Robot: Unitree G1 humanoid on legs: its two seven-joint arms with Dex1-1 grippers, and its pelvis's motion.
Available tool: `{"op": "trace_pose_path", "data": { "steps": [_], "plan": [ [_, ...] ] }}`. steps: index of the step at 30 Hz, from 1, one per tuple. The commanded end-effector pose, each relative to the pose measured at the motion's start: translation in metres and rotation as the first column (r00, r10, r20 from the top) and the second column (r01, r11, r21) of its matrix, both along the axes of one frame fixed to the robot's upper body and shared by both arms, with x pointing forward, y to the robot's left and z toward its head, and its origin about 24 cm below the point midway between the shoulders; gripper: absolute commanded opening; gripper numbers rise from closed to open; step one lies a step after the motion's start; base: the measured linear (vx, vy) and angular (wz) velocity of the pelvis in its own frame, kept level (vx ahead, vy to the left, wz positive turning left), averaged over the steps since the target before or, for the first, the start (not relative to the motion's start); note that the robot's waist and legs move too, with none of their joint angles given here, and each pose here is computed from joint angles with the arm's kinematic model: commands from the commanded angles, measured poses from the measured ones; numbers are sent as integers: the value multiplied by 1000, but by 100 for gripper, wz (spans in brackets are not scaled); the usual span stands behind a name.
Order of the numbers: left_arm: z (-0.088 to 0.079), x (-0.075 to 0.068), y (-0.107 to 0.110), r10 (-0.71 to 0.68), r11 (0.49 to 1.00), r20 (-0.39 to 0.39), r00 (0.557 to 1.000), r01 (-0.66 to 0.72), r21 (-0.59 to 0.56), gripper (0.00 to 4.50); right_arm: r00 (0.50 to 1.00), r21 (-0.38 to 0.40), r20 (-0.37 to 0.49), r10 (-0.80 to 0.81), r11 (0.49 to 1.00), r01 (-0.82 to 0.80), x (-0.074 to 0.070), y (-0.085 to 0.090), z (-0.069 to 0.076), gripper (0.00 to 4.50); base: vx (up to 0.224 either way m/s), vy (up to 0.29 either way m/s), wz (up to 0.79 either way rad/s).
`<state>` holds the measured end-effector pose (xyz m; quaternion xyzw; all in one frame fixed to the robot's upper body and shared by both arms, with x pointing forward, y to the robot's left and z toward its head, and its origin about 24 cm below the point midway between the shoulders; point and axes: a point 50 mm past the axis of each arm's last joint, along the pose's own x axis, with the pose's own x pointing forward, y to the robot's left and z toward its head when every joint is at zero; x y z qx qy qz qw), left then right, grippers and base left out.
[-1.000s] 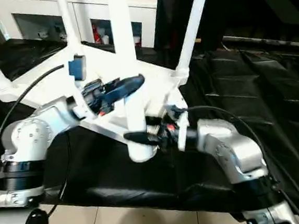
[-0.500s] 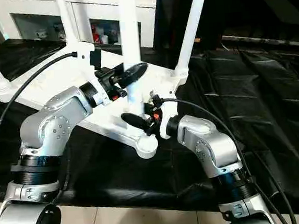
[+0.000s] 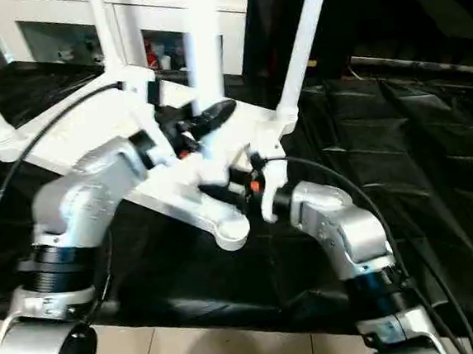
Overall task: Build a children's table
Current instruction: Pick table leg
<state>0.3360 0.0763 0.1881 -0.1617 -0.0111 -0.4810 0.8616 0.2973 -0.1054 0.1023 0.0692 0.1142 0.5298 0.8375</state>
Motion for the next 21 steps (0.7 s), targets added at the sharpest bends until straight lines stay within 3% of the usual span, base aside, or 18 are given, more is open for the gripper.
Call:
{"op": "trace_pose_path", "data": {
  "steps": [1, 3, 6, 8, 11, 21],
  "plan": [
    [5, -7, 2, -86, 996, 12, 996, 86, -26, 295, 996, 14, 32, 81, 997, -81, -7, -3, 8, 194, 0, 0, 0],
    [2, -20, 7, -259, 965, 19, 966, 260, -38, 305, 983, 2, 29, 181, 983, -182, -14, -9, 10, 194, 0, 0, 0],
    [0, -24, 11, -319, 946, 3, 948, 319, -51, 311, 977, 2, 31, 213, 977, -213, -16, -13, 13, 193, 0, 0, 0],
    [2, -26, 14, -357, 929, -7, 934, 354, -108, 274, 973, 11, 34, 228, 974, -228, -16, -16, 15, 193, 0, 0, 0],
    [6, -31, 16, -412, 896, 5, 911, 406, -178, 263, 967, 26, 39, 253, 967, -254, -18, -19, 18, 193, 0, 0, 0],
    [3, -27, 14, -388, 905, -15, 921, 378, -195, 194, 963, 25, 54, 265, 964, -266, -20, -20, 19, 193, 0, 0, 0]
  ]
}}
